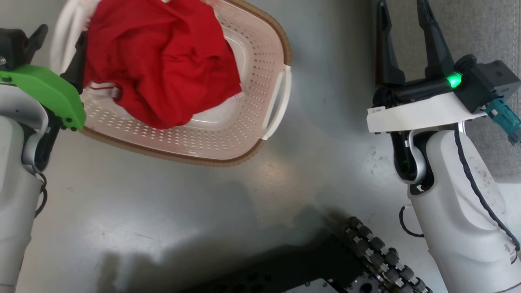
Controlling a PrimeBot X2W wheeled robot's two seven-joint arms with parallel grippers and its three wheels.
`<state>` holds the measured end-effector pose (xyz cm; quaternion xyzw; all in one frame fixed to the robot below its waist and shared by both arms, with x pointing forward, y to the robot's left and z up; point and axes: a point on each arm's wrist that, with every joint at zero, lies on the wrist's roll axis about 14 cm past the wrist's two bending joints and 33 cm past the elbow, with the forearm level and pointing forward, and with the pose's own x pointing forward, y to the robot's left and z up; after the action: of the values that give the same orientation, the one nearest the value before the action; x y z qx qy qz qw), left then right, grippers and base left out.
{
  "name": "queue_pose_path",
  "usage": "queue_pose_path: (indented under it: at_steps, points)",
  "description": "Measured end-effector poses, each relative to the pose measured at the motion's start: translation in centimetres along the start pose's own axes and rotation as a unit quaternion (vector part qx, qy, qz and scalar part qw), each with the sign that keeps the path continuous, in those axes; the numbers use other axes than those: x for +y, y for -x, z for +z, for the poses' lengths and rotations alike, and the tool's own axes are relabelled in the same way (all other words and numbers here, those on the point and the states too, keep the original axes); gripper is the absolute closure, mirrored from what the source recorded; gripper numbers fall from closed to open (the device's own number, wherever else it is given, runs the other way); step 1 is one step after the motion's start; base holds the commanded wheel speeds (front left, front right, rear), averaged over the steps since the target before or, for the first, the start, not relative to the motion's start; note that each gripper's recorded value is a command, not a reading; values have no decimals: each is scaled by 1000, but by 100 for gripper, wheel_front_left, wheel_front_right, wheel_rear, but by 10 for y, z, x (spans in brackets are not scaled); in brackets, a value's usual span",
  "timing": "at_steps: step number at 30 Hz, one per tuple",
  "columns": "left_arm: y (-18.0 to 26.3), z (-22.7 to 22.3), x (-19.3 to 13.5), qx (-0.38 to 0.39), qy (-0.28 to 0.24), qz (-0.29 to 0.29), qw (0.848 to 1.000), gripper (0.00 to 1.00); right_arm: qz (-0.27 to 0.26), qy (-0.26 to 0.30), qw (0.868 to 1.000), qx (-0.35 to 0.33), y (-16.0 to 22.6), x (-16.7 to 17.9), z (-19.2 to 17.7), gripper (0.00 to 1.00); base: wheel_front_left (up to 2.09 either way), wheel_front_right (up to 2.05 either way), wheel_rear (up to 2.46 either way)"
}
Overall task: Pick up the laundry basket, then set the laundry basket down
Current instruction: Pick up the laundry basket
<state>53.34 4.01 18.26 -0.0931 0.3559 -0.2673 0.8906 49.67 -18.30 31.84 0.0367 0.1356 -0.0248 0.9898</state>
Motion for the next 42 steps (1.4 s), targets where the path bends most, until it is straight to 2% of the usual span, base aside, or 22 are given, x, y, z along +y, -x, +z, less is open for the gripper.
queue_pose_path:
  at_steps: [8, 17, 18, 20, 21, 22, 26, 42]
  points:
    - [-23, -32, 3, 40, 17, -3, 999, 0, -14, 12, 1000, 22, 2, -13, -16, 0, 0, 0, 0]
    - [-30, -51, 16, 80, 21, 12, 996, 0, -12, -11, 1000, 26, -1, -9, -20, 0, 0, 0, 0]
    - [-30, -54, 17, 87, 21, 14, 996, 4, -12, -11, 1000, 27, -1, -9, -21, 0, 0, 0, 0]
    - [-30, -59, 20, 98, 22, 17, 995, 39, -13, -14, 999, 28, -1, -9, -21, 0, 0, 0, 0]
    - [-30, -62, 20, 104, 22, 18, 994, 51, -13, -14, 999, 28, -1, -9, -22, 0, 0, 0, 0]
    - [-29, -65, 21, 108, 22, 20, 994, 58, -13, -14, 999, 29, -1, -9, -22, 0, 0, 0, 0]
    - [-31, -67, 23, 114, 31, 22, 993, 100, -16, -13, 999, 29, -1, -10, -22, 0, 0, 0, 0]
    - [-33, -70, 27, 125, 45, 28, 991, 100, -13, -15, 1000, 21, -6, -8, -19, 0, 0, 0, 0]
